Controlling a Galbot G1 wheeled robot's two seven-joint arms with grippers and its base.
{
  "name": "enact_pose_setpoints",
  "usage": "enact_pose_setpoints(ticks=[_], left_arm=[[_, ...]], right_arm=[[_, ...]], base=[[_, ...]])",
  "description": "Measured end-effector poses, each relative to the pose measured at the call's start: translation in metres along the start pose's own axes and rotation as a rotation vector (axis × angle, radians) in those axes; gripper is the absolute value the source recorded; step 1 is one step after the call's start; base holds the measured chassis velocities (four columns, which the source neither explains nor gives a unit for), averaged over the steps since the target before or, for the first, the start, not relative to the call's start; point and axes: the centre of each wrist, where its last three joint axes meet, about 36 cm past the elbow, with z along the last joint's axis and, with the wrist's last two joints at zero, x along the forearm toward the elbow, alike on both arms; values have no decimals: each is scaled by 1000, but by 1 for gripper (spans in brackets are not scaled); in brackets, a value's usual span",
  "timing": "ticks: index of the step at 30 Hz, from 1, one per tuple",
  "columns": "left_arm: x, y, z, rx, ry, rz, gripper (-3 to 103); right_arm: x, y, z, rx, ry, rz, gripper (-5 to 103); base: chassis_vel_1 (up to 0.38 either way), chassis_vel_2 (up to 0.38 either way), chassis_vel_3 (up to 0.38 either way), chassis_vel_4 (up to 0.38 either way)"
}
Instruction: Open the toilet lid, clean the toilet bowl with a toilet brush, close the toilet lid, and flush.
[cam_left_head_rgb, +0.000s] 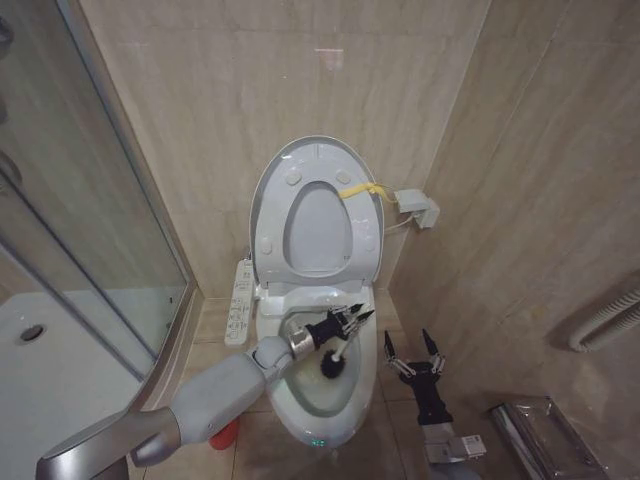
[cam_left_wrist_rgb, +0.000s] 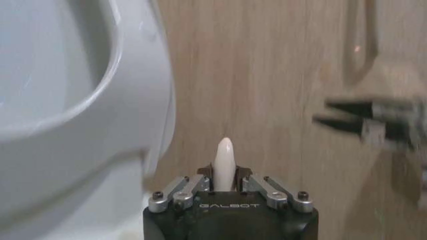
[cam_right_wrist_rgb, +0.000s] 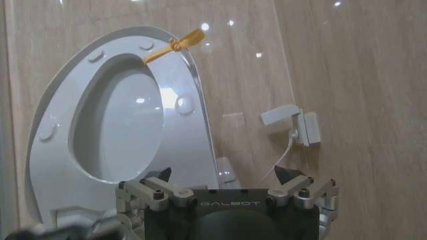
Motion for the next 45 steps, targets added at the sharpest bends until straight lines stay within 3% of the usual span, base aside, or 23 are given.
enact_pose_setpoints(ticks=[2, 7, 10, 12, 14, 16, 18, 22, 23, 29, 30, 32, 34, 37, 40, 42, 44, 45], left_arm=[[3, 1, 3, -1, 9, -4, 22], [-21, -6, -19, 20, -73, 16, 22], [4, -7, 10, 9, 0, 18, 22], [9, -7, 15, 2, 12, 19, 22], [5, -8, 12, 4, -1, 19, 22], [-20, -13, -11, 15, -77, 35, 22], [-25, -12, -17, 7, -90, 43, 22], [1, -2, 21, -15, 10, 11, 22], [1, -2, 21, -15, 10, 11, 22], [-57, -4, -20, -13, -120, 34, 22], [-53, -1, -16, -16, -108, 27, 22], [-26, 6, 13, -22, -24, 3, 22], [-21, 6, 18, -23, -6, 0, 22], [-34, 0, 10, -14, -40, 8, 22], [-61, -7, -11, -10, -118, 24, 22], [-57, -6, -6, -14, -103, 19, 22], [-31, 0, 21, -22, -19, 1, 22], [-31, 0, 21, -22, -19, 1, 22]], right_arm=[[0, 0, 0, 1, 2, 0, 100], [1, 0, 3, 0, 8, 9, 100], [-1, 3, 4, -7, 3, 23, 100], [-1, 3, 4, -8, 3, 22, 100], [-1, 3, 4, -8, 3, 17, 100], [1, 2, 4, -7, 3, 13, 100], [2, 2, 3, -7, 2, 13, 100], [2, 2, 2, -9, -1, -7, 100], [2, 2, 2, -9, -1, -7, 100], [2, 1, 2, -9, 0, -9, 100], [2, 1, 2, -9, 0, -10, 100], [2, 1, 2, -9, 1, -15, 100], [2, 0, 2, -8, 0, -18, 100], [3, -1, 3, -9, 2, -18, 100], [3, -2, 4, -9, 2, -14, 100], [4, -2, 4, -9, 2, -14, 100], [5, -1, 3, -10, 1, -15, 100], [5, -1, 3, -10, 1, -15, 100]], base=[[0, 0, 0, 0], [11, 1, -2, 10], [0, 0, 0, 0], [0, 0, 0, 0], [0, 0, 0, 0], [0, 0, 0, 0], [0, 0, 0, 0], [-14, -25, -12, -11], [0, 0, 0, 0], [0, 0, 0, 0], [0, 0, 0, 0], [0, 0, 0, 0], [0, 0, 0, 0], [28, 21, 15, 34], [0, 0, 0, 0], [0, 0, 0, 0], [-18, -27, -21, -14], [0, 0, 0, 0]])
